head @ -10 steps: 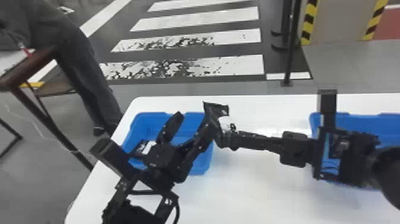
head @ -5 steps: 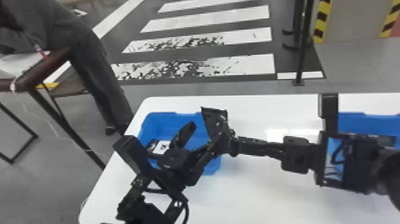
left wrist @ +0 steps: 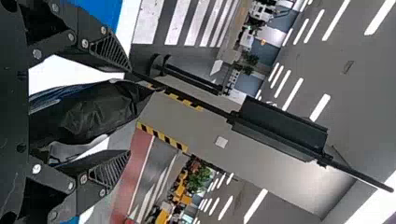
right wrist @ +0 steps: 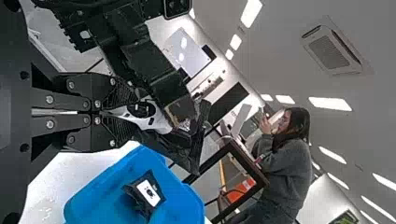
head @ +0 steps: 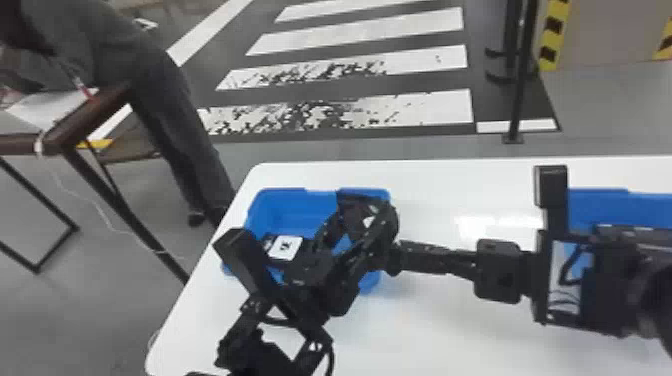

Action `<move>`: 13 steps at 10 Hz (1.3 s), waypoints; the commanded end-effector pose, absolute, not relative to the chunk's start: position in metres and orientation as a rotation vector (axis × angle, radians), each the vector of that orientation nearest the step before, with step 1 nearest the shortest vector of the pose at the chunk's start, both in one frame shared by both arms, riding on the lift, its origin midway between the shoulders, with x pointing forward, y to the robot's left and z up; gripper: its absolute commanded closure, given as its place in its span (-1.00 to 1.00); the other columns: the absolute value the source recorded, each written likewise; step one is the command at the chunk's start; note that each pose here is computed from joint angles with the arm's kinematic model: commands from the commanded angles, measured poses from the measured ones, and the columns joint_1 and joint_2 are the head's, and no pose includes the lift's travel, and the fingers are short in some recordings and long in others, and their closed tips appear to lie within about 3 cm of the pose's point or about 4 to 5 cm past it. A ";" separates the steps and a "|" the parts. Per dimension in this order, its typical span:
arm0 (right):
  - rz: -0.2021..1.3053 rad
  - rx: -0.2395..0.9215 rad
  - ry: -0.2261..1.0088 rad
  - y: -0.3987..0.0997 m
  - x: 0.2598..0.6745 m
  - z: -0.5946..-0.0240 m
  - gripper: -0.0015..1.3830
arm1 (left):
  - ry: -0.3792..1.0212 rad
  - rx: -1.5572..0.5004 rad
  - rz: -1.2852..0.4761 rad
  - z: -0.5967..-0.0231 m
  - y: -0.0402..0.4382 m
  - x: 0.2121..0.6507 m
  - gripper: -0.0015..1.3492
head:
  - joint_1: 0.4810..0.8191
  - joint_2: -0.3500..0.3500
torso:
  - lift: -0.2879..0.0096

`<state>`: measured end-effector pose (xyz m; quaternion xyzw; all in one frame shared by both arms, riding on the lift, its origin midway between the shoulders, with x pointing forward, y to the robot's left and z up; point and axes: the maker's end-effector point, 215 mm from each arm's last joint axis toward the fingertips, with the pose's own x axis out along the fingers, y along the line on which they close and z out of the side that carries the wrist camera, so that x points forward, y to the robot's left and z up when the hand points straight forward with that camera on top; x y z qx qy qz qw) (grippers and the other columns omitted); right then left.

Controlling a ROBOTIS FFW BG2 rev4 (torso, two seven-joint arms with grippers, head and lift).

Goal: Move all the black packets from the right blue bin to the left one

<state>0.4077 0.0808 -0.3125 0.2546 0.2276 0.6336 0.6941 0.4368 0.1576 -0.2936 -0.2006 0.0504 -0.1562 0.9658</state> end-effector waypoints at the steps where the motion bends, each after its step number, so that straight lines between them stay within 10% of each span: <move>1: 1.407 0.568 0.512 0.079 0.409 -0.315 0.63 | 0.162 -0.432 -0.334 -0.308 0.148 0.433 0.20 | 0.27 0.89 | -0.01; 6: 1.400 0.573 0.518 0.078 0.410 -0.318 0.45 | 0.093 -0.422 -0.309 -0.290 0.157 0.436 0.21 | 0.27 0.85 | -0.01; 8: 1.395 0.568 0.523 0.078 0.409 -0.321 -0.97 | 0.070 -0.423 -0.286 -0.284 0.167 0.438 0.21 | 0.27 0.87 | -0.01; 13: 1.333 0.599 0.492 0.057 0.426 -0.322 -0.95 | -0.010 -0.158 -0.093 -0.281 0.248 0.467 0.21 | 0.27 1.00 | -0.01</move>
